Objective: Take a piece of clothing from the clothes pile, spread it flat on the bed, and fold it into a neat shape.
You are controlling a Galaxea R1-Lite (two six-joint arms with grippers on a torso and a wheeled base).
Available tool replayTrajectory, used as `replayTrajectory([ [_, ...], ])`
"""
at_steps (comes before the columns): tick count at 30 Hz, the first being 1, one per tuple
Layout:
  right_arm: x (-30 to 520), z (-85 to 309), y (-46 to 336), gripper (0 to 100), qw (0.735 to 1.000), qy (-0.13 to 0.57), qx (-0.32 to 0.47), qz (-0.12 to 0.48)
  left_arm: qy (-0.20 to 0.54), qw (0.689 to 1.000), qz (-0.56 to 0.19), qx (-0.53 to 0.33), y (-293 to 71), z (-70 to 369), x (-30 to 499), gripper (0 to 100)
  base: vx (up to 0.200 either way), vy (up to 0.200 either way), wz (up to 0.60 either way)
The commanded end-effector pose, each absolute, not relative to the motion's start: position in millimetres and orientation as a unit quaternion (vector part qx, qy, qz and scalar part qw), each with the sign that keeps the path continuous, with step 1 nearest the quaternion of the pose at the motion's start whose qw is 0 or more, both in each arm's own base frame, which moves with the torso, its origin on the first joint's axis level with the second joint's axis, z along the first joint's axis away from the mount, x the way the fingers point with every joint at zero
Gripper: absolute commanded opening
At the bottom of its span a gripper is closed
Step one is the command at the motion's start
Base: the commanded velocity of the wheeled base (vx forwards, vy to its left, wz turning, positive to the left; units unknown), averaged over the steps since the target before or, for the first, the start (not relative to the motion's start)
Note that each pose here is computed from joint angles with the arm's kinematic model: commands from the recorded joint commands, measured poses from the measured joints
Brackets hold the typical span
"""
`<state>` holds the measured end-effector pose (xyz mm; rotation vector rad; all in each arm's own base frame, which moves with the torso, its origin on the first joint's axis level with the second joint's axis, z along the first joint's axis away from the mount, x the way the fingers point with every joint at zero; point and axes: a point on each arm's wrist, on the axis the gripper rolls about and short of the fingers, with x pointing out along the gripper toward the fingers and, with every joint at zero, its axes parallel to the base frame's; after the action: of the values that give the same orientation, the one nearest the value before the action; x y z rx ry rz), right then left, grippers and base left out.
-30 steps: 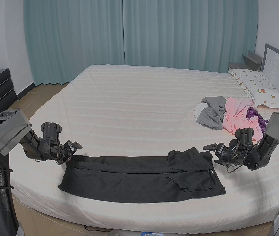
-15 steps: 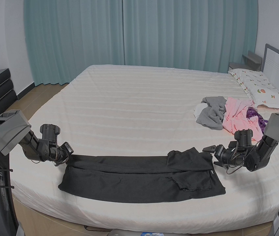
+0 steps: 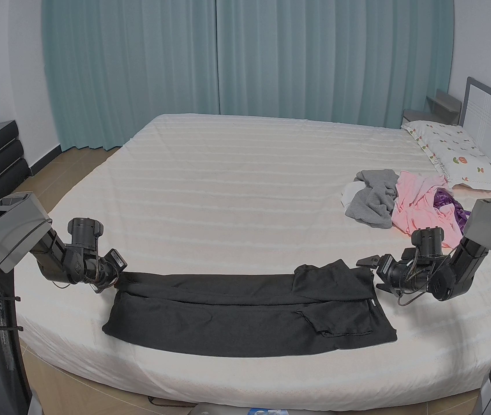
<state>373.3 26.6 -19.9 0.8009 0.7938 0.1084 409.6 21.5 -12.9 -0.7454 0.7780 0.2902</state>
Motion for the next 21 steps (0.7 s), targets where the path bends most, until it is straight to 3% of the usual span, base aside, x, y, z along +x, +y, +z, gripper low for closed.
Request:
replayTrajectory([
  [1,376.8,-21.5,25.4,100,0.845,0.374,0.379,0.049,0.374,0.846,0.137,-0.355,20.9,-13.9,406.8,0,0.0,0.0,0.0],
  [9,402.7,-37.3,29.1,100,0.854,0.368,0.367,0.014,0.369,0.84,0.141,-0.372,20.2,-11.9,407.6,0,0.0,0.0,0.0],
  [10,404.3,-39.6,30.3,100,0.855,0.368,0.365,0.012,0.369,0.84,0.141,-0.372,20.2,-11.9,407.6,100,0.0,0.0,0.0],
  [13,406.6,-45.0,36.7,100,0.855,0.372,0.361,0.016,0.371,0.839,0.142,-0.372,20.2,-12.6,406.8,100,0.0,0.0,0.0],
  [14,407.0,-46.9,36.7,0,0.856,0.373,0.359,0.016,0.371,0.839,0.141,-0.372,20.1,-12.6,406.8,100,0.0,0.0,0.0],
  [21,408.4,-45.5,37.3,0,0.863,0.359,0.355,0.005,0.375,0.837,0.141,-0.373,19.9,-13.4,404.5,100,0.0,0.0,0.0],
])
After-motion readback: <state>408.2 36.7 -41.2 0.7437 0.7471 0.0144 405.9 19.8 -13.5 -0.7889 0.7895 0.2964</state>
